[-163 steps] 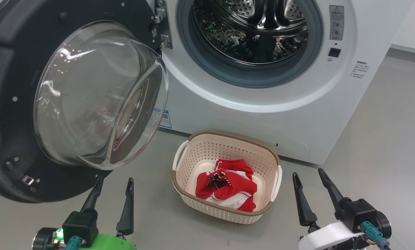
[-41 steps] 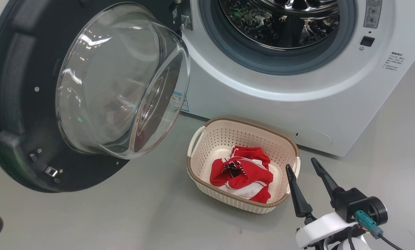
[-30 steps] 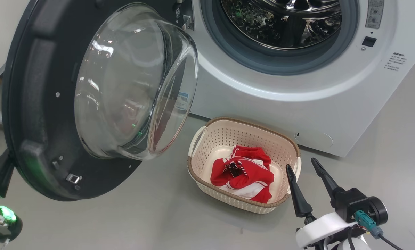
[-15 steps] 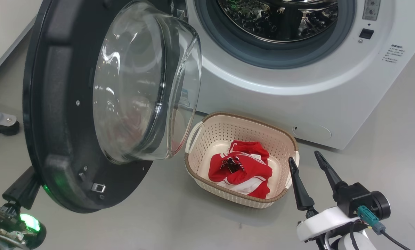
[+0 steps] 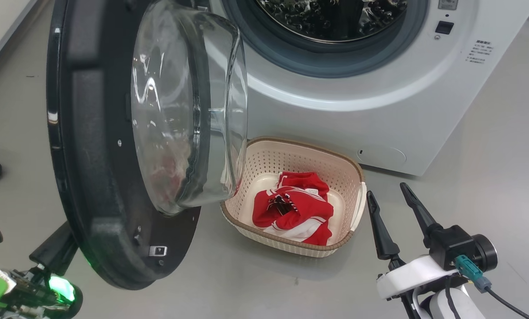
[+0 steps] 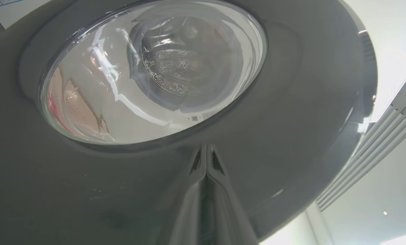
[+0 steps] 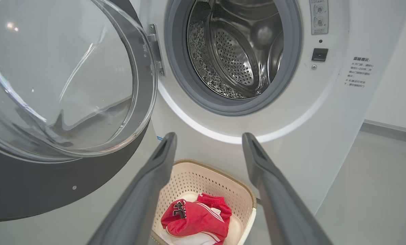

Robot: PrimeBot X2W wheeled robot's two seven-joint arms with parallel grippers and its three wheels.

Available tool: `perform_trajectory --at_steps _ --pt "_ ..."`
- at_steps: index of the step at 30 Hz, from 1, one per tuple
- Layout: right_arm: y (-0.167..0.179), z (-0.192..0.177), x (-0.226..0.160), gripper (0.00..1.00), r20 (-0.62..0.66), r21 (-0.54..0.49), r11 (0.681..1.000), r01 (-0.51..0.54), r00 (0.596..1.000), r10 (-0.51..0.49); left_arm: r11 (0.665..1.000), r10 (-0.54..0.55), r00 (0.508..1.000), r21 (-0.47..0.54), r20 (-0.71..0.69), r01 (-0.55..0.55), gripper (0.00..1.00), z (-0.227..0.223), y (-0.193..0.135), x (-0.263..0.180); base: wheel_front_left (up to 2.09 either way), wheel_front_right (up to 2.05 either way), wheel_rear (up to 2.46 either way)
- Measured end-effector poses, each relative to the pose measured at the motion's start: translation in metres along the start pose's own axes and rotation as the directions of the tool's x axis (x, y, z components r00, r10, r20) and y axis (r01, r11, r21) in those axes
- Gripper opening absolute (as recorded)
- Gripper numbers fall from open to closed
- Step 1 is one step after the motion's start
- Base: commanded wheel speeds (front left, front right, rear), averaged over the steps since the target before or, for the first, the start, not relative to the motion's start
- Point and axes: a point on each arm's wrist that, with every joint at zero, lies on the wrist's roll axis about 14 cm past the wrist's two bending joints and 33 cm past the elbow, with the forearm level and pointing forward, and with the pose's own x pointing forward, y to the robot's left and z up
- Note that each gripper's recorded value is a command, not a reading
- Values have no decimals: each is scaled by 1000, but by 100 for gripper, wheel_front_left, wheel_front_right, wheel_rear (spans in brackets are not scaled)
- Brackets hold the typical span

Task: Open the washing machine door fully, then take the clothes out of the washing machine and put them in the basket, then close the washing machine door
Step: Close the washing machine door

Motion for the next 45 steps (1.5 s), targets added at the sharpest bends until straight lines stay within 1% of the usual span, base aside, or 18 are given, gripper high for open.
perform_trajectory --at_steps 9,14,21,23,36,40,45 --pt "-19 8 -2 100 27 0 998 63 998 -63 1000 -17 988 -11 -151 15 0 -36 2 24 0 0 0" --pt "-33 9 -7 100 31 1 994 106 994 -106 999 -38 974 -32 -223 32 0 -54 2 40 0 0 0" --pt "-54 13 -20 100 41 4 983 181 983 -181 998 -31 943 -54 -330 14 0 -81 13 61 0 0 0" --pt "-60 13 -24 100 40 7 979 204 978 -204 999 -14 934 -44 -356 -2 0 -87 18 66 0 0 0" --pt "-98 21 -54 100 57 14 939 342 938 -343 994 -19 870 -103 -494 -37 0 -129 38 98 0 0 0" --pt "-108 22 -63 100 59 18 924 381 923 -381 990 -24 858 -131 -513 -51 0 -141 45 110 0 0 0" --pt "-121 26 -70 100 68 20 907 422 904 -422 990 -11 841 -124 -541 -67 0 -153 56 128 0 0 0"
